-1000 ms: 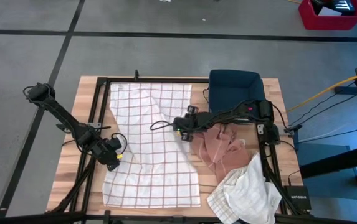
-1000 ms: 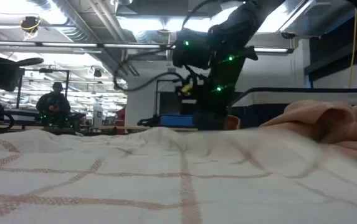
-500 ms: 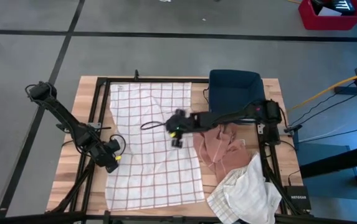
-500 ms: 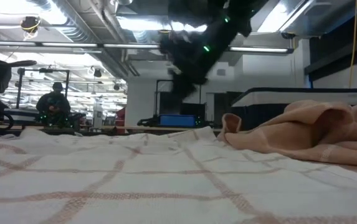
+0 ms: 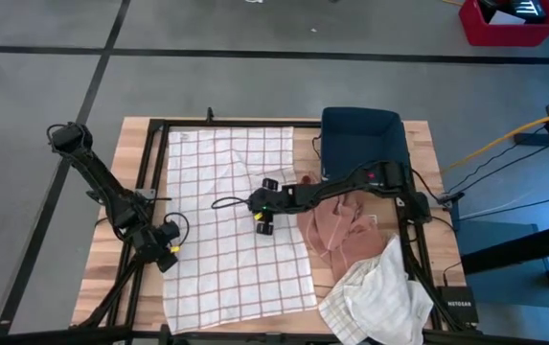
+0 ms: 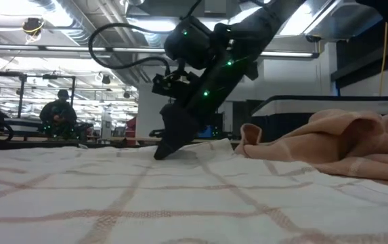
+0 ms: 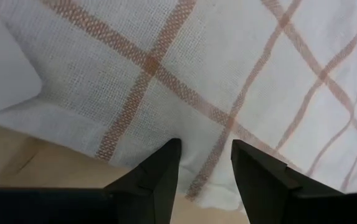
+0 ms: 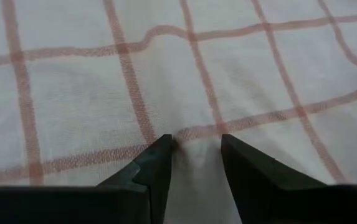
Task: Fold towel
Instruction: Fold the brown striped towel on the table
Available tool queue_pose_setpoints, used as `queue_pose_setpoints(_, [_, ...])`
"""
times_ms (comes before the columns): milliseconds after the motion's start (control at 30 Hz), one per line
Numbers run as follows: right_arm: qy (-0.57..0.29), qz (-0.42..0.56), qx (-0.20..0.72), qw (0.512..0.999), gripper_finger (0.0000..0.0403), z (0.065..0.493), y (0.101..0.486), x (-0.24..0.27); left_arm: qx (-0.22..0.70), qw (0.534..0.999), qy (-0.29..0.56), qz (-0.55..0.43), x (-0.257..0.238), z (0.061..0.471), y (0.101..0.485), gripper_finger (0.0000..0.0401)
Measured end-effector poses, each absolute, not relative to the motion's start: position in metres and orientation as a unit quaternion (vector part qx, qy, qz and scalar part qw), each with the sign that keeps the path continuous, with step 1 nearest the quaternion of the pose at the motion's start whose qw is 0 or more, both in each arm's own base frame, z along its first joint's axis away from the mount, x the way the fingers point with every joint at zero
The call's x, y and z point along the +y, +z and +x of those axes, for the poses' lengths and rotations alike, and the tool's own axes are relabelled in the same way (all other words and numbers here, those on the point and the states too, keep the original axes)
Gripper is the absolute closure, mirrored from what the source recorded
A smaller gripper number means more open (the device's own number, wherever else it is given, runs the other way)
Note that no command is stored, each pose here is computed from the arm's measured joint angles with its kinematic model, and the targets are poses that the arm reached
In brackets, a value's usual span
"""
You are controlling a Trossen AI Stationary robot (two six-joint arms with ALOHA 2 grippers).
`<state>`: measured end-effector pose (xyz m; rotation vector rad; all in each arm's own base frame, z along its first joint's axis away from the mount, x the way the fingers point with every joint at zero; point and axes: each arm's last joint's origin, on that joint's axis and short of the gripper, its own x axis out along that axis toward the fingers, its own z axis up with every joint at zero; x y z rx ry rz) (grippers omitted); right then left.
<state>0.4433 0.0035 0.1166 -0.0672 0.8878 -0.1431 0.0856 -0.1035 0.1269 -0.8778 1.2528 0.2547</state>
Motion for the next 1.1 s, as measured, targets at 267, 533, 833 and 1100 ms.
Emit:
queue_pose_setpoints(267, [-0.049,-0.009,0.376,0.925,0.0256,0.461,0.158,0.009,0.496,0.808,0.108,-0.297,-0.097,0.089,0.127,0.0258])
queue_pose_setpoints(533, [-0.014,-0.056,0.413,0.909,0.0186,0.461,0.206,0.016,0.504,0.811,0.059,-0.292,-0.107,0.095,0.144,0.0257])
queue_pose_setpoints(833, [-0.004,-0.066,0.467,0.882,0.0112,0.448,0.233,0.041,0.626,0.702,0.004,-0.338,-0.122,0.083,0.147,0.0258])
queue_pose_setpoints(1100, [-0.028,-0.109,0.473,0.874,0.0125,0.441,0.226,0.067,0.459,0.850,0.053,-0.253,-0.124,0.100,0.170,0.0258])
